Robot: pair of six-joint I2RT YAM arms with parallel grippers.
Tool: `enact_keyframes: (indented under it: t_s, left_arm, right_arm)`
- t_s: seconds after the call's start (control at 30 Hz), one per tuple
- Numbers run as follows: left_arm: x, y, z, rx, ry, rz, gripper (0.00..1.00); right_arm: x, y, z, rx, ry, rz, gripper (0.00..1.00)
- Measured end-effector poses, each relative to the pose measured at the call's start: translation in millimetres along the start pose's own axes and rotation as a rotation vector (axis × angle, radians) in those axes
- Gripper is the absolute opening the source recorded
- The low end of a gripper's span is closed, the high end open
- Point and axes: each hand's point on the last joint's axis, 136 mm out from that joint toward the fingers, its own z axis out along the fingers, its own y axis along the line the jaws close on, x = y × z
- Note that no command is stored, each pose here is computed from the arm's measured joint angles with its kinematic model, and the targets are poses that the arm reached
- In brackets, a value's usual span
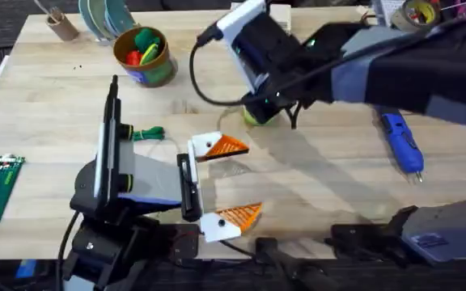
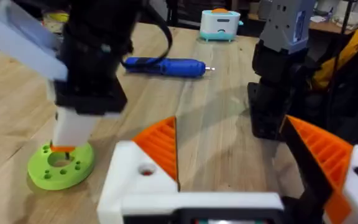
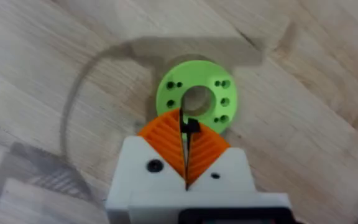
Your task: Pick up the gripper from the table and insert it into the empty holder that is missing its gripper. Then pick up a screw, insert it into the mounting hole, and use the screwdriver to tighten it. Finally, clean up the table by picking up the vegetable and placing it into the bucket.
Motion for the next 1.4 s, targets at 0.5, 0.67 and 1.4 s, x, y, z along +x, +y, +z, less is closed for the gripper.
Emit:
enact_keyframes:
  t_s: [0.5, 0.67, 1.4]
  left_arm:
    - [0.0, 0.0, 0.0, 0.0, 0.0, 0.0, 0.993]
    - [0.0, 0.0, 0.0, 0.0, 0.0, 0.0, 0.993]
    - [0.1, -0.1, 0.0, 0.0, 0.0, -0.001, 0.992]
  right_arm:
    - [-44.7, -26.4, -79.9, -0.004, -0.003, -0.045, 0.008]
    - [-57.6, -14.0, -114.2, -0.106, -0.028, -0.073, 0.008]
    - [-28.1, 89.8, -170.8, -0.401, 0.033, -0.282, 0.008]
